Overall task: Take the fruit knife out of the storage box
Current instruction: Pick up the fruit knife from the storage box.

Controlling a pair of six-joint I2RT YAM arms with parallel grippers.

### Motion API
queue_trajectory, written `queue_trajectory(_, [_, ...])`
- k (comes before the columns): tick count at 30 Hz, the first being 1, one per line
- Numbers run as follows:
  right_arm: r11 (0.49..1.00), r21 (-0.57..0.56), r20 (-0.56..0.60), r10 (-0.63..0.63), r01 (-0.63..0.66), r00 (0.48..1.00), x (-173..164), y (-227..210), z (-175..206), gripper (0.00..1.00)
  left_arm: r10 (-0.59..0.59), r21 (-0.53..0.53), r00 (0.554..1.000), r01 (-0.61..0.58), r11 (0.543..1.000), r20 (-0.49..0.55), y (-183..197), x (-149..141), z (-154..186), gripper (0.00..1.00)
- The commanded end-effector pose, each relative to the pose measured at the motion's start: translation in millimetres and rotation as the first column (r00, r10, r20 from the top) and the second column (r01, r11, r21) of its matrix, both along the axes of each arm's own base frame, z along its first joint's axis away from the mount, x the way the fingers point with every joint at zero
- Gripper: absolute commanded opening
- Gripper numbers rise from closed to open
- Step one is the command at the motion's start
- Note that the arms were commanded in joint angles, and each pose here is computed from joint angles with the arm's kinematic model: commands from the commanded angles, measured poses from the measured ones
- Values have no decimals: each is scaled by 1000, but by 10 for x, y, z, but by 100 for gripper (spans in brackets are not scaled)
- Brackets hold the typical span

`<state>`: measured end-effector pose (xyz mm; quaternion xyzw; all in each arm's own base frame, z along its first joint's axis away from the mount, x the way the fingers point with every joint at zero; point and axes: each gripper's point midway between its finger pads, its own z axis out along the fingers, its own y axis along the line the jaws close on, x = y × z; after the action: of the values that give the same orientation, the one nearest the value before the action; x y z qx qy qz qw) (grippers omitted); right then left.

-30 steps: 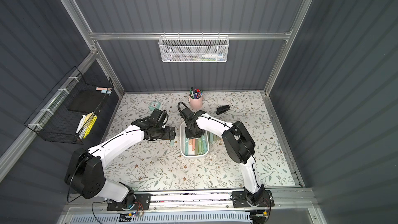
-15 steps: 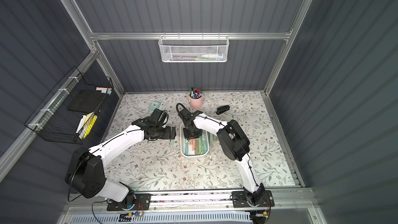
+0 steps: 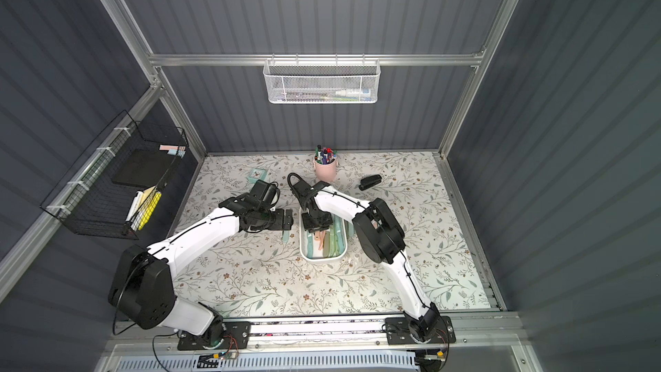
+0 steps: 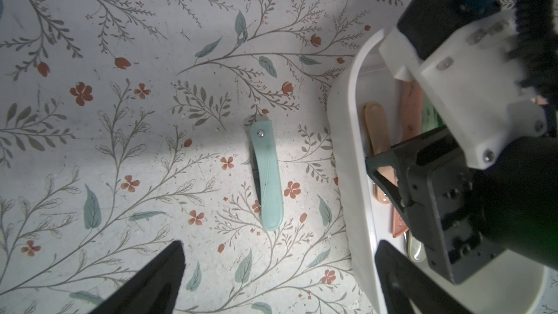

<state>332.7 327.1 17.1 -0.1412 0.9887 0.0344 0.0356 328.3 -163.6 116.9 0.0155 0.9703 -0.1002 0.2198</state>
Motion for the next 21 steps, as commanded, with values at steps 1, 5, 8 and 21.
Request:
queue_trajectory(1, [994,-112,-49,5,-11,999,-129,-147,-198,33,6,3,1000,-6,1000,-7,9,-9,-12,99])
queue_trajectory(5, [993,-117,-42,2,-7,999,-122,-146,-201,31,6,0,1000,-6,1000,-10,-1,-4,-16,99])
queue_trajectory(8, [993,-115,-42,2,-7,999,-121,-132,-209,30,9,-2,1000,-9,1000,-11,0,-6,-17,99])
queue_trajectory(21, [1000,-4,80,-15,16,997,-12,-26,227,20,10,-3,1000,-10,1000,-11,7,-17,-15,99])
